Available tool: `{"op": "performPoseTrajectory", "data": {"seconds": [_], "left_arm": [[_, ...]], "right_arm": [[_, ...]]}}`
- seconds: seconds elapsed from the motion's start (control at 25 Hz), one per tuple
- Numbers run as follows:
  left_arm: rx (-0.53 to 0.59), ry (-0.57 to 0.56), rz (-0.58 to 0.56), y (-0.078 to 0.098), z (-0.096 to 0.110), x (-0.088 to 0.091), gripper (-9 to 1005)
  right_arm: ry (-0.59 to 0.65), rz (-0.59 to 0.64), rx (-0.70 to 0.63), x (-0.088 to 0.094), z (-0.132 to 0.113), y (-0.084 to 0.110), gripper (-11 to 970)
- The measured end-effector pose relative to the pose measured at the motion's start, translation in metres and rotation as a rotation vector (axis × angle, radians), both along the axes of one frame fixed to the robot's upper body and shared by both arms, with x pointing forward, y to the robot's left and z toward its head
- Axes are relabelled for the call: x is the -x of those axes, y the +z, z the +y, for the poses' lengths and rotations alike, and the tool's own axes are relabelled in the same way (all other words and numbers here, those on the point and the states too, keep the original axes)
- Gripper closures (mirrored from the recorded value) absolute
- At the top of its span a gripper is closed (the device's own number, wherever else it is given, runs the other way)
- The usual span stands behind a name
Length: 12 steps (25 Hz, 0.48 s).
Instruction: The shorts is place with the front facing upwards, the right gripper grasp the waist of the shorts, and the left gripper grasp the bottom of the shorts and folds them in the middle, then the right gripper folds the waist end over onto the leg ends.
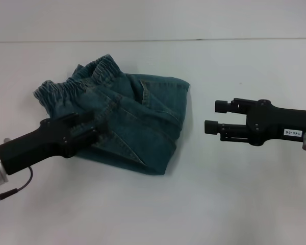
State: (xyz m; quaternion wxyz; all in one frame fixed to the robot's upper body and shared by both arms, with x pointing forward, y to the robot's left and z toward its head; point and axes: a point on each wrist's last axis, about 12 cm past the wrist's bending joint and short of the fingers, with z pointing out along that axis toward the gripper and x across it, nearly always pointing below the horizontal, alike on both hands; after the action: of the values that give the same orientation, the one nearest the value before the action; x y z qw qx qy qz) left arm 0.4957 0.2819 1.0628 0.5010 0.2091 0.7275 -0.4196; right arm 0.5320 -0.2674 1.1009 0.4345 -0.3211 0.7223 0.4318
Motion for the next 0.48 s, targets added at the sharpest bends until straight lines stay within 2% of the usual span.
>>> {"op": "performPoseTrajectory", "data": {"seconds": [0.32,0.4,0.48], "left_arm": [[-0.009,0.004,0.020,-0.0005,0.0058,0.0034,417],[-0.008,0.006,0.021,-0.0004,0.0065,0.0036,186],[-0.008,0.006,0.021,-0.0002,0.0067,0.0037,131]], "right_arm": [[-0.017,0.002,0.005,-0.0063,0.0028,-0.0007,142],[-0.020,0.000,0.007,-0.0077,0.0032,-0.0003,142],[-0.023,-0.003,0.010,-0.0088,0.0034,-0.0001,142]]}}
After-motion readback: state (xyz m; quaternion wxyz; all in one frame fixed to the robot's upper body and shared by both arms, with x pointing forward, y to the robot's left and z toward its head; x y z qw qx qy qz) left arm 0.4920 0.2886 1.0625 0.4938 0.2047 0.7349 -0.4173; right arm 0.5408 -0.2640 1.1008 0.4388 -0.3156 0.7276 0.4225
